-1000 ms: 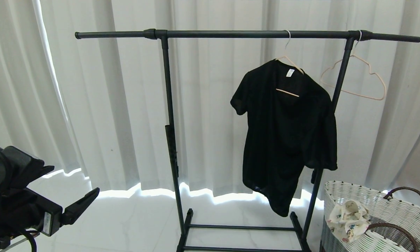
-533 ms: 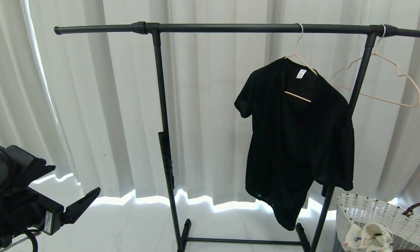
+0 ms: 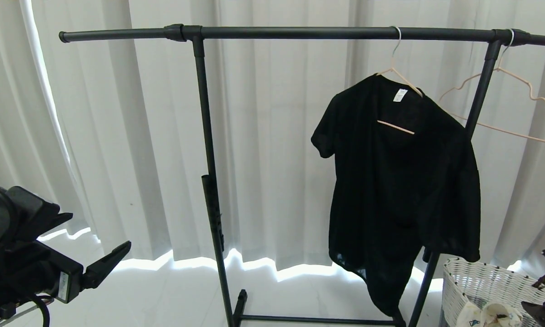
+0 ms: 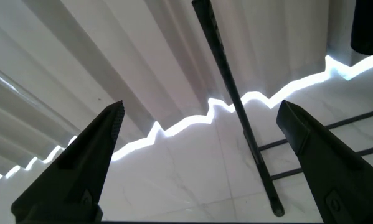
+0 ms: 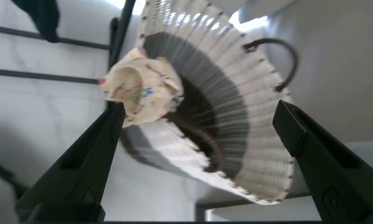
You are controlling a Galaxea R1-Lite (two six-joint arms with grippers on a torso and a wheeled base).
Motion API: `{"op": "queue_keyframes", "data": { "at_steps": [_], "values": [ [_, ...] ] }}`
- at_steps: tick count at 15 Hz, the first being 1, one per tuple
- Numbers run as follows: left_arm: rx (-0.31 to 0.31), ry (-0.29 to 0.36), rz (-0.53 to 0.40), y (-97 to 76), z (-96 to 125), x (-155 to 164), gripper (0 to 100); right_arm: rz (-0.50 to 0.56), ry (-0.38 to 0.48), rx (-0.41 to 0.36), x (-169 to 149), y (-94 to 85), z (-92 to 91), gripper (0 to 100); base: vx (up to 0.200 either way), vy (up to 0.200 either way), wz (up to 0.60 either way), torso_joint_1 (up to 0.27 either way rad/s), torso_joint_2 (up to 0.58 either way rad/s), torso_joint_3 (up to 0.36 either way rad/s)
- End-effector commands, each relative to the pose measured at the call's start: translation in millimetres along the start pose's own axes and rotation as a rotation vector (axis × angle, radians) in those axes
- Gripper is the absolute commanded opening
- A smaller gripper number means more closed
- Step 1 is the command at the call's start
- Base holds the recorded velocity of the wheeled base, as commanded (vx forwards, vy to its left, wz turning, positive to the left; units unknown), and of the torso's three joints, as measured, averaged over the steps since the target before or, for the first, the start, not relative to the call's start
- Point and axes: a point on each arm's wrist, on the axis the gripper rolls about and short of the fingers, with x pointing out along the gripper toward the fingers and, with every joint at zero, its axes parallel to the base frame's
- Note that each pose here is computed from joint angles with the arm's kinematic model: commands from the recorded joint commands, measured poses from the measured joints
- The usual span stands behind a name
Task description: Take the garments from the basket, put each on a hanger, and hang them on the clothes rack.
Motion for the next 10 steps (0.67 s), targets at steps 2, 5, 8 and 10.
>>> {"op": "queue_keyframes", "data": {
  "at_steps": [2,5,8,10],
  "values": [
    [0.000,-0.001,0.002,0.0,0,0,100,0.057,0.151,0.047,37,9.2,-1.4,100,0.000,0.000,0.00,0.000,0.00,0.000],
    [0.000,0.001,0.000,0.0,0,0,100,0.066,0.204,0.056,71,15.5,-1.5,100,0.000,0.000,0.00,0.000,0.00,0.000],
    [0.001,0.000,0.001,-0.1,0,0,100,0.015,0.243,0.044,110,22.9,-4.7,100,0.000,0.000,0.00,0.000,0.00,0.000],
    [0.002,-0.003,0.002,-0.1,0,-1,100,-0.007,0.257,0.039,121,25.3,-7.1,100,0.000,0.000,0.00,0.000,0.00,0.000]
  ]
}}
